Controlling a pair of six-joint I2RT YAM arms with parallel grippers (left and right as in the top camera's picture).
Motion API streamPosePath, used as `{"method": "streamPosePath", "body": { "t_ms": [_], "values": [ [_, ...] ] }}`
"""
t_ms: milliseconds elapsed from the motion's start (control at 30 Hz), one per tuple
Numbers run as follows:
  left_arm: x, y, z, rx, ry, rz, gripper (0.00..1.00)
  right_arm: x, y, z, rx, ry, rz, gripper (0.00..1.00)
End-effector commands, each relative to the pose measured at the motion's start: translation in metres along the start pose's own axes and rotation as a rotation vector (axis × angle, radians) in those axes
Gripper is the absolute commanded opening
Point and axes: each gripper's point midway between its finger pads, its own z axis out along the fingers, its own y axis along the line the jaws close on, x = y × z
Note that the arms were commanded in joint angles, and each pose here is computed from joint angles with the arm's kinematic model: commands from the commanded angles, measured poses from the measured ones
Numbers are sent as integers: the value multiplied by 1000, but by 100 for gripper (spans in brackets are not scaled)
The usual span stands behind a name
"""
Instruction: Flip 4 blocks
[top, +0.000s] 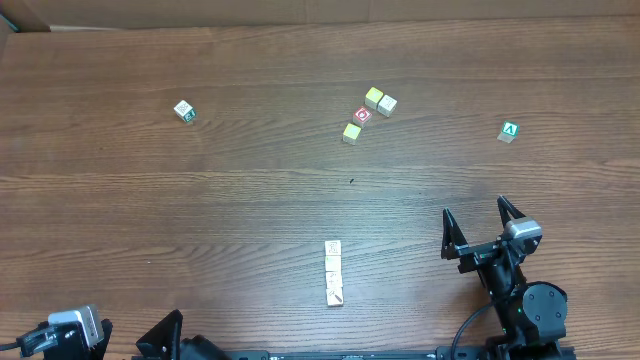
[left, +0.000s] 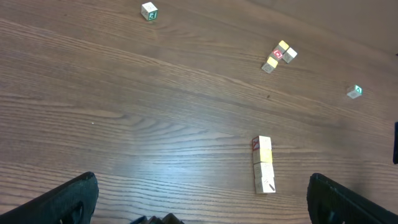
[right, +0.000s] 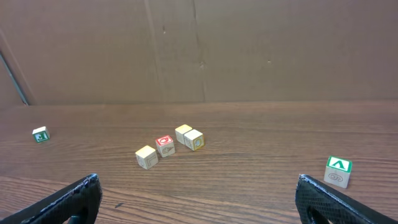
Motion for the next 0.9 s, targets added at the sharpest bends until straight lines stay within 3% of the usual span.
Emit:
{"method": "streamPosePath", "body": {
  "t_ms": [0,367,500,667,867],
  "values": [
    [0,1,-1,1,-7,-19,100,1,0,0,-3,-6,6,100],
    [-9,-6,0,23,-44,-24,100,1,0,0,-3,-6,6,100],
    [-39,-36,12,91,-174,115,100,1,0,0,-3,-6,6,100],
    [-55,-77,53,159,-277,339,100,1,0,0,-3,-6,6,100],
    [-52,-97,124,290,-381,320,100,1,0,0,-3,-6,6,100]
  ]
}}
